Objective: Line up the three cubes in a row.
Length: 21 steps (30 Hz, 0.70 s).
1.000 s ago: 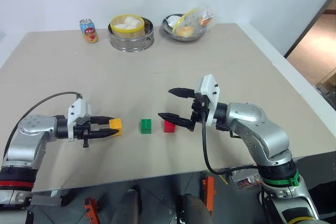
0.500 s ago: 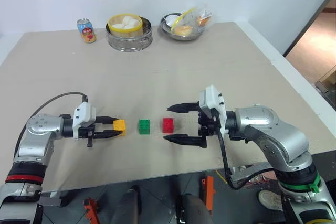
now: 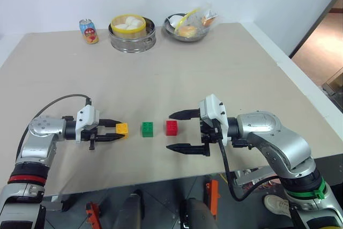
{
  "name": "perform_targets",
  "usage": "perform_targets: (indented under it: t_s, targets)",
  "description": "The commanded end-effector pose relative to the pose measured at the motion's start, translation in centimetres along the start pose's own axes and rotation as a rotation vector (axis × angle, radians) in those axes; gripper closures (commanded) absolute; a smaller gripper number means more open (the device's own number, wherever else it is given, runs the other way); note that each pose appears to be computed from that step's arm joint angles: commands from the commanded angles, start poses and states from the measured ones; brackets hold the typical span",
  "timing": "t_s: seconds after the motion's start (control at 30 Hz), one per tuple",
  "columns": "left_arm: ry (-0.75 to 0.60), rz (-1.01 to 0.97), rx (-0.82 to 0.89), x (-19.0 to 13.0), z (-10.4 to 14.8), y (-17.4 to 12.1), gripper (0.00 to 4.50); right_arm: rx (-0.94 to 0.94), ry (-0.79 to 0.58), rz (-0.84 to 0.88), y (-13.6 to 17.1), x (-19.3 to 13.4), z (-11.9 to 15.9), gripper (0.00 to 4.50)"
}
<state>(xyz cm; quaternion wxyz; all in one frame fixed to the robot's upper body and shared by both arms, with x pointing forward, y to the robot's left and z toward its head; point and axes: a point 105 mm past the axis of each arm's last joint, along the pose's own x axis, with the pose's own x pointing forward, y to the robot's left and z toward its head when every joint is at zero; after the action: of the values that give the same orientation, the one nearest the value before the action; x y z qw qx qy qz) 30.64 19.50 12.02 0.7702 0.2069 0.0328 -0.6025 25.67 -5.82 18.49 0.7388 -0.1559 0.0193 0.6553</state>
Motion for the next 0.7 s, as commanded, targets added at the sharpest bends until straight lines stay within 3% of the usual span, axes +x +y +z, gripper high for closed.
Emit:
perform_targets:
  t_s: [0.03,0.07,0.27,0.53,0.7]
  targets:
    - [0.029,-0.018,0.022,-0.2,0.1,0.2,2.69,-0.032,-0.014,-0.001,0.1,-0.2,0.6,0.00]
    - [0.032,-0.023,0.021,-0.2,0.0,0.2,2.15,-0.032,-0.013,-0.002,0.1,-0.2,0.6,0.00]
    - [0.034,-0.029,0.044,-0.4,0.4,0.3,0.13,-0.021,-0.030,-0.012,0.1,-0.2,0.7,0.00]
    - [0.035,0.047,-0.021,-3.2,2.9,0.2,0.03,0.027,-0.123,-0.122,-1.2,-0.5,1.9,0.00]
    - [-0.016,0.211,-0.084,-4.9,5.1,0.5,0.03,0.022,-0.117,-0.184,-2.1,-0.7,1.9,0.00]
